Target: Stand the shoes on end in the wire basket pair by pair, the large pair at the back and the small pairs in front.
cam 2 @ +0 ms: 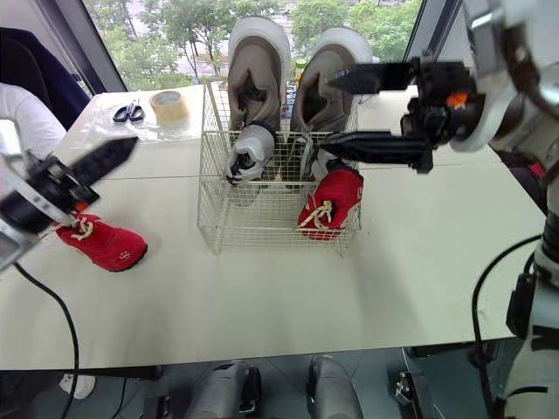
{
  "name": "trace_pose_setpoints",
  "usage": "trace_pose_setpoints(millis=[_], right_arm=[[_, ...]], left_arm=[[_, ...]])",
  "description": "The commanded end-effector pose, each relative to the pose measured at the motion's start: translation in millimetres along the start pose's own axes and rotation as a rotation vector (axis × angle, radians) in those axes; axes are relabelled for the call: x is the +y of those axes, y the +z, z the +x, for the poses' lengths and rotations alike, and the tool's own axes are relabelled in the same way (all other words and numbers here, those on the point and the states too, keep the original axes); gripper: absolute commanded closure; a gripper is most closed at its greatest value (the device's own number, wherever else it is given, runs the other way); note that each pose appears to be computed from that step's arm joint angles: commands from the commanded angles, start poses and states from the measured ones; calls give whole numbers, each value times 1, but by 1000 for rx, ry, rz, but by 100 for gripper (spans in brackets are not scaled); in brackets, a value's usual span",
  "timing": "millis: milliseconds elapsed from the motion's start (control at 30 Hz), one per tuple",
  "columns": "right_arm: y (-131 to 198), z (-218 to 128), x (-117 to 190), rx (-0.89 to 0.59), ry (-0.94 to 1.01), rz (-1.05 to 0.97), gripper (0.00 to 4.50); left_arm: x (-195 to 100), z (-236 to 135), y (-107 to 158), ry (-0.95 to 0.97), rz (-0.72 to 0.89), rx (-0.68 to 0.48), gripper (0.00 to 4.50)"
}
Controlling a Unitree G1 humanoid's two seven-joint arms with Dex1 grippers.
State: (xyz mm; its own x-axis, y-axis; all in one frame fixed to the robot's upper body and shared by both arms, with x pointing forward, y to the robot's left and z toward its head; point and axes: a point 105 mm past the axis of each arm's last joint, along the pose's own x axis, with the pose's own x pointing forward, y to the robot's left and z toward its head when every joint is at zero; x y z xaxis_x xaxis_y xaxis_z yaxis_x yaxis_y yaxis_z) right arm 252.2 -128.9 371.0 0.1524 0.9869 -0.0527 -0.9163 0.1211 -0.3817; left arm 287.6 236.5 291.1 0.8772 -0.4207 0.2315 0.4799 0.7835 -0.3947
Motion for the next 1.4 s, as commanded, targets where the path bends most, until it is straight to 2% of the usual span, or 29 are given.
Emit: trace_pose_setpoints(millis=[33, 133, 233, 333, 433, 667, 1067, 1167, 1333, 1367, 1400], right_arm=[[0, 11, 13, 38, 144, 3, 0], [-17, 16, 30, 118, 299, 41, 0], [-28, 17, 30, 165, 375, 48, 0], [-38, 17, 26, 225, 421, 26, 0], [-51, 19, 27, 289, 449, 16, 0], [-51, 16, 36, 294, 484, 49, 0], [-53, 5, 48, 329, 355, 80, 0], [-52, 3, 51, 325, 326, 89, 0], [-53, 2, 52, 330, 299, 97, 0], [-53, 1, 52, 329, 296, 99, 0], [-53, 1, 52, 328, 294, 103, 0]], left_arm=[[38, -6, 32, 352, 174, -55, 2], [77, -26, 35, 736, 341, 59, 2], [95, -57, 21, 979, 98, 126, 2], [93, -82, 19, 1161, 167, 197, 2], [90, -94, -2, 1261, 13, 214, 2], [97, -82, -40, 1227, -165, 269, 2], [149, -74, -89, 1279, -341, 393, 2], [155, -76, -93, 1290, -331, 419, 133], [152, -79, -87, 1292, -295, 417, 397], [150, -80, -82, 1293, -274, 411, 440], [147, -80, -78, 1287, -262, 403, 446]])
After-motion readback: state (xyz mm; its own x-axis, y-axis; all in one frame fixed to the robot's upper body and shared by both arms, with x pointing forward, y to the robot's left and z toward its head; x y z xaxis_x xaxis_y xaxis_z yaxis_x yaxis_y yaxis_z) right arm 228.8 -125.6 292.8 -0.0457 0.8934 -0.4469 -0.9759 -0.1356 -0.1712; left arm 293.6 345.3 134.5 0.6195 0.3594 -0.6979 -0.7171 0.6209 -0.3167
